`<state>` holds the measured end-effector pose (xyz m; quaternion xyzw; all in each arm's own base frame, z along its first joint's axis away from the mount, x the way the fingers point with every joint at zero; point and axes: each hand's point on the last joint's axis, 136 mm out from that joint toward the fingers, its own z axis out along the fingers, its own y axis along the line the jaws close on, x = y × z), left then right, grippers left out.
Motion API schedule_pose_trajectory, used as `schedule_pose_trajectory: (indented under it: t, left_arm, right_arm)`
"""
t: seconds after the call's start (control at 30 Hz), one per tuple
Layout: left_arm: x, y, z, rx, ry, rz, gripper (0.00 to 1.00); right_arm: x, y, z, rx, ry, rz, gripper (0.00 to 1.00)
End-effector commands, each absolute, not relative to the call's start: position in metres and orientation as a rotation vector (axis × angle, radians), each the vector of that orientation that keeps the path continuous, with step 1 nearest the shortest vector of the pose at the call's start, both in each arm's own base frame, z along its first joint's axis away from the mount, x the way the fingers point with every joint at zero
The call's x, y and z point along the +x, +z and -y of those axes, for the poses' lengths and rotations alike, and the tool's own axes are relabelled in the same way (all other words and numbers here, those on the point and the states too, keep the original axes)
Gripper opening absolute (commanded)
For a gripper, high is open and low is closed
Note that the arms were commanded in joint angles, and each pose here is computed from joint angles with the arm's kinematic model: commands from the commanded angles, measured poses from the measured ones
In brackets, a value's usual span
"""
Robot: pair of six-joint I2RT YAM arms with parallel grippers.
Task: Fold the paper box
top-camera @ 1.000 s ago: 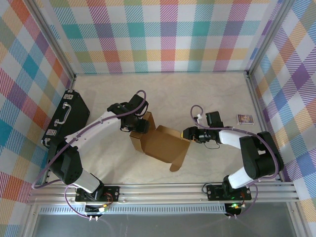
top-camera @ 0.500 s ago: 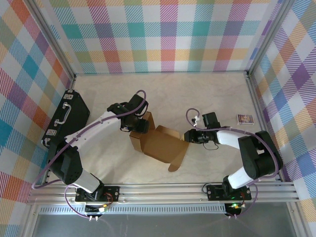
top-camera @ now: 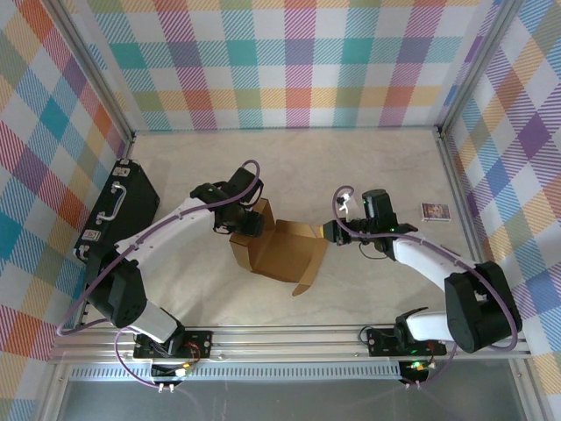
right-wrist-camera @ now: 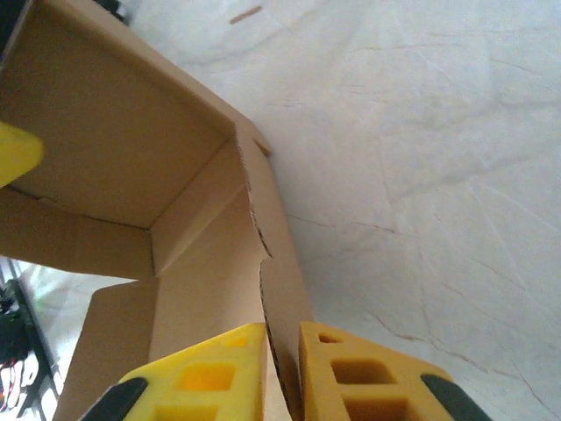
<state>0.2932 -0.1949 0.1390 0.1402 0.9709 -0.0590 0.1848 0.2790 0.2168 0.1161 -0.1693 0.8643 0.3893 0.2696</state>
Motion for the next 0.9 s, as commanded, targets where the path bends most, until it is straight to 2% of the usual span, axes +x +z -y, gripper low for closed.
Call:
schedule_pose_trajectory:
  t: [0.0, 0.23, 0.53, 0.77, 0.87]
  left_arm:
    - [0.287, 0.13, 0.195, 0.384, -0.174, -2.786, 0.52]
    - [0.287, 0.131, 0.194, 0.382, -0.177, -2.784, 0.52]
    - [0.287, 0.129, 0.194, 0.385, -0.174, -2.789, 0.52]
    - [0.287, 0.129, 0.194, 0.388, -0.172, -2.79, 0.52]
    - [0.286, 0.129, 0.194, 0.388, -0.17, -2.791, 0.52]
  right_arm:
    - [0.273, 0.122, -0.236, -0.493, 1.223, -2.306, 0.19]
    - [0.282, 0.13, -0.247, -0.499, 1.304, -2.255, 0.2]
    - [0.277, 0.131, -0.263, -0.569, 1.487, -2.262, 0.33]
    - [0.291, 0.13, -0.266, -0.567, 1.464, -2.253, 0.49]
    - [0.303, 0.122, -0.265, -0.561, 1.388, -2.297, 0.48]
